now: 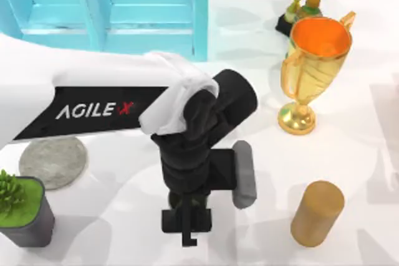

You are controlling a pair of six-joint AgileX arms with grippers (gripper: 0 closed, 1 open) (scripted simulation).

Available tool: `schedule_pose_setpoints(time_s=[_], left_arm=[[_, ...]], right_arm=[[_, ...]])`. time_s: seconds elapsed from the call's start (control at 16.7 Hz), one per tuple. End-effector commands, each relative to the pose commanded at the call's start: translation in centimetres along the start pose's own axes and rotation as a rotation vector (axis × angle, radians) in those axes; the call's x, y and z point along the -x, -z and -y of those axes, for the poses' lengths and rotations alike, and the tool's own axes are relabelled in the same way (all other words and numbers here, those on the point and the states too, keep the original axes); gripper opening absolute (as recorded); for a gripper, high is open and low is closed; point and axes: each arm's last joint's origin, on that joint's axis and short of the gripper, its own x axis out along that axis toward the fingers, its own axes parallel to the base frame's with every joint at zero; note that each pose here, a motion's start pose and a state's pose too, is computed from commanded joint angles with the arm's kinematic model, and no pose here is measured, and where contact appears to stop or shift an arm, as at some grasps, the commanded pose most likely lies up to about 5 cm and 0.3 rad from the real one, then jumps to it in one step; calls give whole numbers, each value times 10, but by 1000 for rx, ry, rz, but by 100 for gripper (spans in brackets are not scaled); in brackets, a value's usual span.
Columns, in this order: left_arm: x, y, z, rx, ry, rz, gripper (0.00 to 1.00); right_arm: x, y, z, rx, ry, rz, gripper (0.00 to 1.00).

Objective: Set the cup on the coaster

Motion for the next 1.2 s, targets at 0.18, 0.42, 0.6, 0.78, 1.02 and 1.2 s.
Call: schedule_pose_setpoints(time_s=[0.18,0.42,0.6,0.78,1.02,1.2], left_arm=[[10,21,-23,178,11,-4,0],[27,76,-63,636,19,1,0],[39,131,-89,1052,24,4,0],[54,183,-101,1378,30,11,0],[68,211,-102,1544,30,23,0],[66,210,-102,1537,33,17,0]], right_arm=[[0,0,0,0,0,0,100],[0,0,0,0,0,0,100],[0,0,0,0,0,0,100],[0,0,0,0,0,0,100],[0,0,0,0,0,0,100],[0,0,0,0,0,0,100]])
